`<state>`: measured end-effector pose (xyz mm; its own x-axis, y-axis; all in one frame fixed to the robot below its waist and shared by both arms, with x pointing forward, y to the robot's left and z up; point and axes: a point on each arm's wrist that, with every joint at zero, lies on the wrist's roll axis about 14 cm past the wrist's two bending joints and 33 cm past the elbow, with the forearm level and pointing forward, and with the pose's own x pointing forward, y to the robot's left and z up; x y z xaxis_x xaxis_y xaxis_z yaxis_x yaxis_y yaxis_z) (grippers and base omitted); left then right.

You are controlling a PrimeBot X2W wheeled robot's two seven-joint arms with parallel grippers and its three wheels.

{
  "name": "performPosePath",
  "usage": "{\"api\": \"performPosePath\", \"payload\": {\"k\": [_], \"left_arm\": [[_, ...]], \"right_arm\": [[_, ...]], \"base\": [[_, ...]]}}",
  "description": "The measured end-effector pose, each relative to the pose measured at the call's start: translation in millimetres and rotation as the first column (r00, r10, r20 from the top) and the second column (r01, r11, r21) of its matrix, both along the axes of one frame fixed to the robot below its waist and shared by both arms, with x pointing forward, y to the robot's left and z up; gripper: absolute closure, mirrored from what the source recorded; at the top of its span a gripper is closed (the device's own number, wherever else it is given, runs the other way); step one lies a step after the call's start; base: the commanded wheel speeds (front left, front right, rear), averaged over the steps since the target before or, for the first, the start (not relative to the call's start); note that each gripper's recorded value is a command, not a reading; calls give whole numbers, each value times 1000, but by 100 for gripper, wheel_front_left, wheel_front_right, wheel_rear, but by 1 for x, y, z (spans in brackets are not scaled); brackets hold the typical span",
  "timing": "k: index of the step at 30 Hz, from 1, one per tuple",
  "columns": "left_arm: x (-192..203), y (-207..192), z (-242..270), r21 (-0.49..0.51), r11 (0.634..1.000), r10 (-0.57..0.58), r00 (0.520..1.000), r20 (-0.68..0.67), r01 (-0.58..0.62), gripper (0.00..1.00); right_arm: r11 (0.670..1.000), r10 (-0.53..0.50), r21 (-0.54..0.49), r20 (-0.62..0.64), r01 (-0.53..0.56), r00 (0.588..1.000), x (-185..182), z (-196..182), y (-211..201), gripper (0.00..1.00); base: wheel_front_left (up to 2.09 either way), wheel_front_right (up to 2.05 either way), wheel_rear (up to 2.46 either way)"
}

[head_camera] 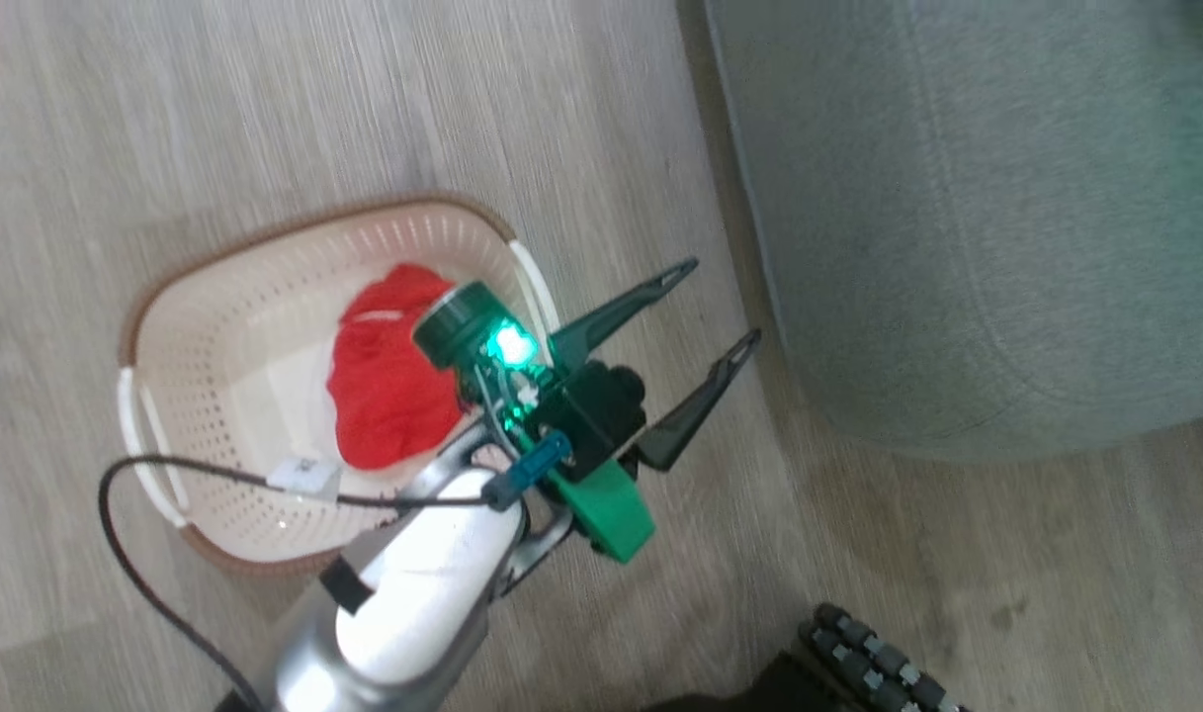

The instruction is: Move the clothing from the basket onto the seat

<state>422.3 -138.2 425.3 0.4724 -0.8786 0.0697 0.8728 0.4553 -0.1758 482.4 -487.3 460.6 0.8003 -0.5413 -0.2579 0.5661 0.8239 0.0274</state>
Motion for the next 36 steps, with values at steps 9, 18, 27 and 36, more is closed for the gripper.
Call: {"api": "performPosePath", "payload": {"k": [9,18,27,36], "left_arm": [[-3,19,52,-26,995,99,992,77,-98,0],[-15,55,89,-71,969,241,966,89,-235,0],[-11,125,117,-85,858,514,848,130,-507,0],[-10,205,138,-136,676,737,666,118,-724,0]], "right_arm": [[989,143,-57,126,-137,982,-12,60,26,0],[937,340,-55,387,-346,857,-12,123,99,0],[824,480,-18,553,-567,681,-35,136,204,0],[748,494,45,629,-662,600,-53,125,274,0]], "base": [[0,0,0],[0,0,0],[0,0,0],[0,0,0]]}}
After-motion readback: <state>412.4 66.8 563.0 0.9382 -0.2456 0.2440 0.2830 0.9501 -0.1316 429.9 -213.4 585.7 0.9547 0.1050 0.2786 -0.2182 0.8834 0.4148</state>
